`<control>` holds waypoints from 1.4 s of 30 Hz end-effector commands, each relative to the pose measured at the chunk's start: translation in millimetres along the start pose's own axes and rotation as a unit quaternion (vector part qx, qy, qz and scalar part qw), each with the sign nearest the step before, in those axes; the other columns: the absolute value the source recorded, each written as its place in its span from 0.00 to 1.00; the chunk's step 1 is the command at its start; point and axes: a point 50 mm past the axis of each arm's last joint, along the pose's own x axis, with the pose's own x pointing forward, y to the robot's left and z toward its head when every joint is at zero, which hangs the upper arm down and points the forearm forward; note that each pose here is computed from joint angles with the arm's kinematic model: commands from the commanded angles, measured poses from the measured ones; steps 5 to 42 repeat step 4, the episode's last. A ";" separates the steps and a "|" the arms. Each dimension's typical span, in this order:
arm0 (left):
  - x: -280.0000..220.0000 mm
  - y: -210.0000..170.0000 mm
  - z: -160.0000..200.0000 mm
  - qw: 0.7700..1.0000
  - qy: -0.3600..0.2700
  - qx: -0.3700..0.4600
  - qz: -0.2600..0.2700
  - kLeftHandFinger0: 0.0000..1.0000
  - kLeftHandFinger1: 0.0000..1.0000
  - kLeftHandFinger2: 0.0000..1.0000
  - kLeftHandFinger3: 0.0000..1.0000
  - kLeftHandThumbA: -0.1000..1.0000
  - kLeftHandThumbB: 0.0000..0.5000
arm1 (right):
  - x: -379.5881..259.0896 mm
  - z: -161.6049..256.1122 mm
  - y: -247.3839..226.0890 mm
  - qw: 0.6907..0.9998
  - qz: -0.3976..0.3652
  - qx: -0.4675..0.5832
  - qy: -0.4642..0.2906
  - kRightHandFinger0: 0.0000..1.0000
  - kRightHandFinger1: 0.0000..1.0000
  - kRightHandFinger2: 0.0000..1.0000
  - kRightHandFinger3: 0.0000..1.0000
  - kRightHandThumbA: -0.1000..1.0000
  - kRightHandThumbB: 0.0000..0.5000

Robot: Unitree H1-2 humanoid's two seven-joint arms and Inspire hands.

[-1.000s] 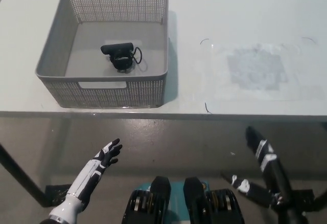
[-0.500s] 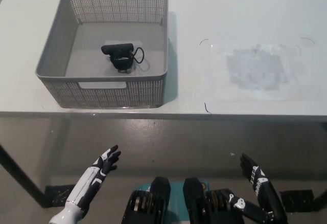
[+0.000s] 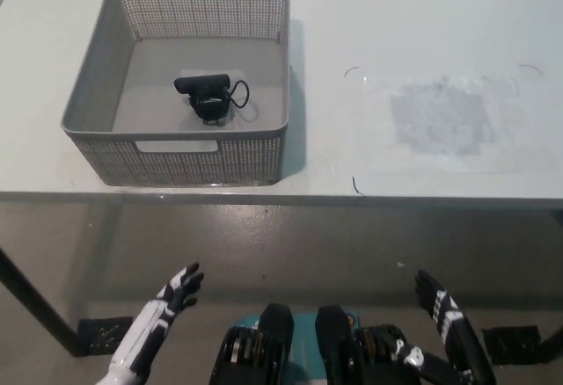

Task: Use the right hand to pick up a webcam and put it into a container on the left side

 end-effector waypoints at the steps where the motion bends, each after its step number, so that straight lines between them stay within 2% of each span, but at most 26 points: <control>1: 16.0 8.8 16.9 0.999 -0.044 0.015 0.012 1.00 1.00 1.00 1.00 0.98 0.24 | 21.1 19.8 -3.7 0.999 0.006 0.011 -0.045 1.00 1.00 1.00 1.00 1.00 0.52; 3: 24.7 13.3 20.9 0.998 -0.051 0.017 0.015 1.00 1.00 1.00 1.00 0.97 0.22 | 31.5 26.6 -5.5 0.999 0.010 0.013 -0.051 1.00 1.00 1.00 1.00 1.00 0.48; 42: 24.7 13.7 21.2 0.998 -0.052 0.017 0.016 1.00 1.00 1.00 1.00 0.97 0.22 | 32.3 27.4 -5.4 0.999 0.011 0.013 -0.051 1.00 1.00 1.00 1.00 1.00 0.48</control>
